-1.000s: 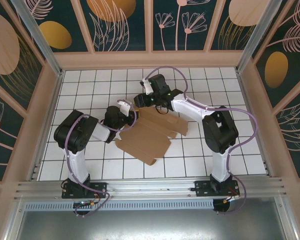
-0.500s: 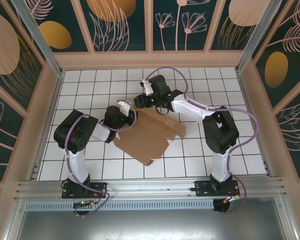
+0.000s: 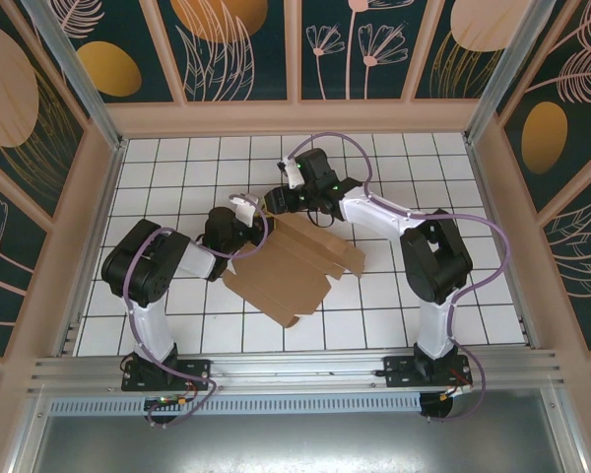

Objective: Fold the paper box

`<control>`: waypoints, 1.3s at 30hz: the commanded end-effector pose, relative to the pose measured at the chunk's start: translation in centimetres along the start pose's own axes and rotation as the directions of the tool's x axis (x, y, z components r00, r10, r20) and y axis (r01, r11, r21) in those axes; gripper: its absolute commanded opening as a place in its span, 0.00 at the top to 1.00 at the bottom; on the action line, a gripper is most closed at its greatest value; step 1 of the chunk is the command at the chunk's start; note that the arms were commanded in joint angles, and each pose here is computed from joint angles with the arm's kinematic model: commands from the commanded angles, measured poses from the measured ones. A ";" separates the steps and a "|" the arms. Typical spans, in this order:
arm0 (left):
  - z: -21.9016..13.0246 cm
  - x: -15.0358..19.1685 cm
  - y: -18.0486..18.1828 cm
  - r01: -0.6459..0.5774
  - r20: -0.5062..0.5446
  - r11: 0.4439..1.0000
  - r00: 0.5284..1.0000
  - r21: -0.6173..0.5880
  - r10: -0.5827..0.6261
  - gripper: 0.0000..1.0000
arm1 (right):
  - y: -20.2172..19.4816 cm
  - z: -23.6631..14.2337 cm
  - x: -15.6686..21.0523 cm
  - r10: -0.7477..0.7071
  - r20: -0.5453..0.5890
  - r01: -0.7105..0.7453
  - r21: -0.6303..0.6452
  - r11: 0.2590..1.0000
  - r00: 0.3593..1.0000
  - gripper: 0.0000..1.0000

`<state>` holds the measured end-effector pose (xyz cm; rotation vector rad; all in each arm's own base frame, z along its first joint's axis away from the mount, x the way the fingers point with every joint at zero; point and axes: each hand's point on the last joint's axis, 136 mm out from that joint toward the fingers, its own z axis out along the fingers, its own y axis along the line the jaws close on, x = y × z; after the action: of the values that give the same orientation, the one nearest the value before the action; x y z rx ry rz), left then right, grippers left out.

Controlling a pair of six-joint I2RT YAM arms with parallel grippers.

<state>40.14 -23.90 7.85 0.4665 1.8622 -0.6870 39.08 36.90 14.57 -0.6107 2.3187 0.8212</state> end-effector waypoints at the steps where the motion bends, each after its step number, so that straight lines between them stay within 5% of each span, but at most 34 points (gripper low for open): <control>1: -0.4 -2.2 -0.5 -0.023 0.059 1.000 0.998 0.011 0.022 0.85 | -2.4 0.6 5.5 0.061 -0.167 -0.048 0.078 0.996 0.984 0.41; 3: -0.4 -2.3 -0.6 -0.023 0.056 1.000 0.998 0.017 0.022 1.00 | -2.5 0.7 5.6 0.063 -0.171 -0.051 0.079 0.996 0.983 0.41; 7: -0.4 -2.2 -0.6 -0.020 0.051 1.000 0.999 0.019 0.019 1.00 | -2.5 0.6 5.5 0.066 -0.168 -0.054 0.077 0.996 0.984 0.41; 10: -0.5 -2.3 -0.6 -0.017 0.058 1.000 0.998 0.012 0.016 0.76 | -2.4 0.5 5.4 0.065 -0.164 -0.053 0.076 0.996 0.984 0.41; 21: -2.0 -4.4 -0.6 -0.039 0.121 0.999 0.992 -0.022 0.041 0.71 | -2.6 0.4 5.7 0.085 -0.162 -0.075 0.070 0.995 0.983 0.41; 29: -1.6 -5.1 -1.4 -0.002 0.153 0.999 0.988 0.034 -0.003 0.79 | -2.6 0.5 5.9 0.091 -0.167 -0.082 0.062 0.995 0.982 0.41; 33: -1.6 -5.1 -1.3 0.009 0.156 0.999 0.988 0.032 -0.014 1.00 | -2.6 0.6 5.9 0.093 -0.168 -0.084 0.059 0.995 0.981 0.41; 39: -1.7 -4.6 -1.0 -0.002 0.140 1.000 0.990 0.008 0.001 0.95 | -2.3 0.4 5.5 0.090 -0.158 -0.083 0.053 0.995 0.983 0.41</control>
<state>38.79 -24.48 10.40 0.4711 1.8177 -0.7459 38.98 36.58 14.41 -0.5788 2.3226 0.8628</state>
